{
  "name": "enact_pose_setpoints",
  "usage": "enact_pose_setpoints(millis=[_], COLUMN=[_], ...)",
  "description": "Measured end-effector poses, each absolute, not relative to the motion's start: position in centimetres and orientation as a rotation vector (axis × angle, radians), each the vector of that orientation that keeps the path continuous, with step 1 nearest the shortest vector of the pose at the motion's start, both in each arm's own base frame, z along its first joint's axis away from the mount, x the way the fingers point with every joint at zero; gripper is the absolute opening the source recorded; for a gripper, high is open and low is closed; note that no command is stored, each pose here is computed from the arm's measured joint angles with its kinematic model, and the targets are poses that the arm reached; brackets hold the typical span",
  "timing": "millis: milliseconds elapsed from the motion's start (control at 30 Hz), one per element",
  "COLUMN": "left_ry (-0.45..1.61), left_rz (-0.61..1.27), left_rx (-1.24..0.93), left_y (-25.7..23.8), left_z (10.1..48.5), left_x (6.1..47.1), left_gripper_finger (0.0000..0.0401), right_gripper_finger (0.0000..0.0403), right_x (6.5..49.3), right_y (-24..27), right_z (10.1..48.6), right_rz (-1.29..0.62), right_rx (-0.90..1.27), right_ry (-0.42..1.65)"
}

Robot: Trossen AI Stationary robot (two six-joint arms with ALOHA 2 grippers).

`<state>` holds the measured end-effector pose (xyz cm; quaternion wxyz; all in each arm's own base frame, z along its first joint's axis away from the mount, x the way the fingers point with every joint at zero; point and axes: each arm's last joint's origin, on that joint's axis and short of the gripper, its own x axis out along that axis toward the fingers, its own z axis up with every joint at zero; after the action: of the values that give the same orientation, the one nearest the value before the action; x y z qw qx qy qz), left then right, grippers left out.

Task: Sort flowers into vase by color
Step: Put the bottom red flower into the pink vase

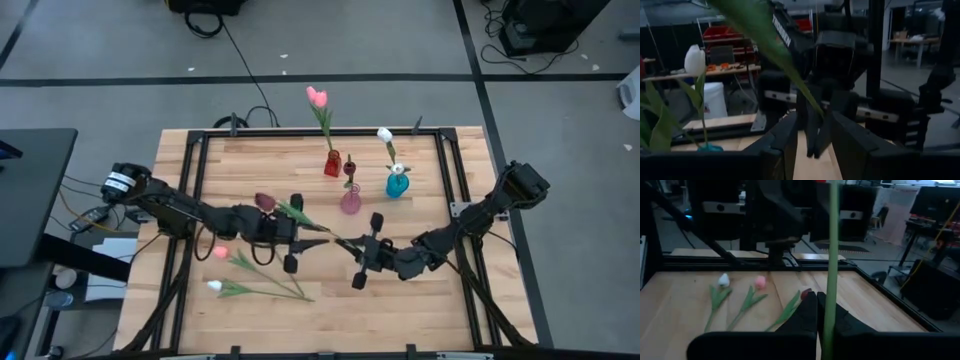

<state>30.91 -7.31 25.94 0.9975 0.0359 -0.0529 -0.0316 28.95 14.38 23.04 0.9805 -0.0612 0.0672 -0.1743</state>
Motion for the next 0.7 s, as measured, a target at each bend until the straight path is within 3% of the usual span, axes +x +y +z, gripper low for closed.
enact_pose_setpoints(millis=[400, 467, 600, 700], left_ry=[-0.176, -0.175, -0.175, -0.170], left_rz=[-0.057, -0.055, -0.088, -0.081], left_rx=[0.063, 0.065, 0.071, 0.074], left_y=[-7.0, -6.8, -6.5, -6.1], left_z=[26.6, 26.6, 26.5, 26.5], left_x=[30.9, 30.9, 31.1, 31.1], left_gripper_finger=[0.0115, 0.0097, 0.0019, 0.0010], right_gripper_finger=[0.0010, 0.0014, 0.0032, 0.0060], right_x=[29.3, 29.3, 29.4, 29.5], right_y=[14.1, 14.1, 13.6, 13.2], right_z=[23.0, 22.9, 22.4, 21.9], right_rz=[-0.294, -0.295, -0.302, -0.279], right_rx=[-0.122, -0.126, -0.127, -0.124], right_ry=[0.144, 0.149, 0.195, 0.238])
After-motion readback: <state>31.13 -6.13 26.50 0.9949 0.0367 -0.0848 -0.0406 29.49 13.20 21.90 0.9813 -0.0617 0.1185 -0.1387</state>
